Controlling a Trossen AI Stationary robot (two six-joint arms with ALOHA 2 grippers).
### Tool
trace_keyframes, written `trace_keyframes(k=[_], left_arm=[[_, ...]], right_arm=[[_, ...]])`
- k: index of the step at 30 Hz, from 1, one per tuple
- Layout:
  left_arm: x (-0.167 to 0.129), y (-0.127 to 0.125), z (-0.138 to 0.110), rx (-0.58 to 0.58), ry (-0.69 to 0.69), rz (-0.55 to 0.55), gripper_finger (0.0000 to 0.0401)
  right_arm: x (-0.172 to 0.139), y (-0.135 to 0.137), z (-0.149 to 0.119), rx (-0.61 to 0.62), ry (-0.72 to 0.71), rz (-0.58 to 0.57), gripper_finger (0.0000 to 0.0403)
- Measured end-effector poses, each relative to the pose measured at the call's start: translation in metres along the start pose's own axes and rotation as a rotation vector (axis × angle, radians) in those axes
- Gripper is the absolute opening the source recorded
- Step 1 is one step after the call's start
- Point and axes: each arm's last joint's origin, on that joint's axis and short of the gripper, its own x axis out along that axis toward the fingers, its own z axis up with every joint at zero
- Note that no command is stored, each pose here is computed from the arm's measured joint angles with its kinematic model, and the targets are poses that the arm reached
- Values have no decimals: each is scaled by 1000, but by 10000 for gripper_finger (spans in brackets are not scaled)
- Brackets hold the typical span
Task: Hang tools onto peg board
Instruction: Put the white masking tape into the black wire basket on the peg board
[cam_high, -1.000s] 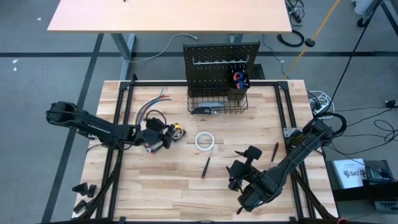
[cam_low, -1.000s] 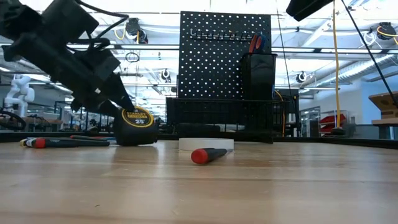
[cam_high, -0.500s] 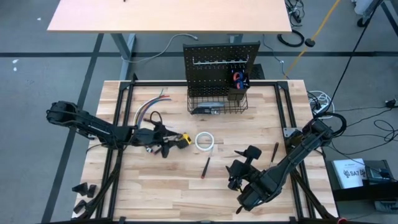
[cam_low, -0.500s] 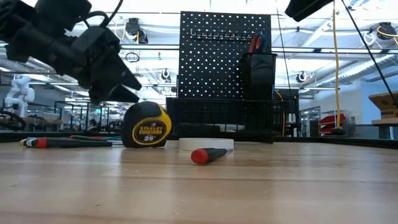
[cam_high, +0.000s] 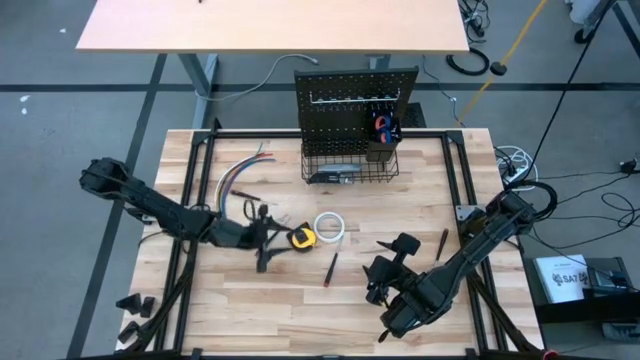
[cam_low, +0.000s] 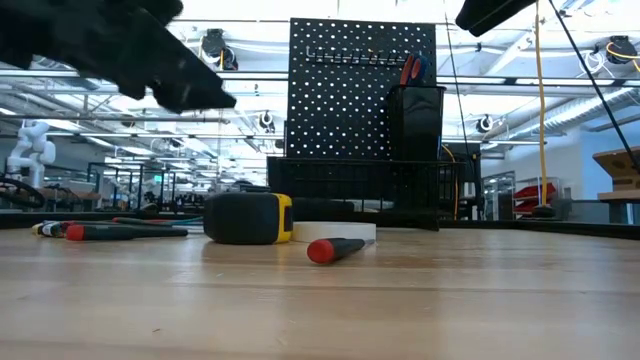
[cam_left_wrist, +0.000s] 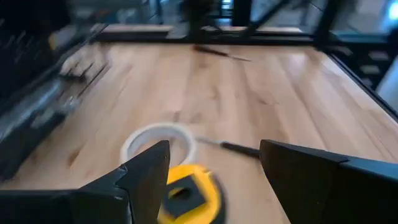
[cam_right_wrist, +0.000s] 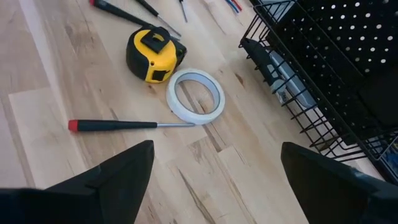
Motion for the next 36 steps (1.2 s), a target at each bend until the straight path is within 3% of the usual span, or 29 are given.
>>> trace_keyframes(k=[5,10,18,25,31,36], left_arm=[[10,-19,-5,204,45,48,253],[23,-20,-29,259,161,107,253],[20,-16,-39,191,256,207,253],[11,-12,-40,83,315,221,253],[11,-13,-41,51,329,178,253],[11,-13,-40,50,327,180,253]], right_arm=[[5,5,2,8,15,24,343],[19,21,-1,-70,27,46,343],[66,55,-3,-247,25,63,341],[112,44,1,-309,147,92,340],[158,44,5,-315,88,323,340],[182,30,11,-322,66,297,340]])
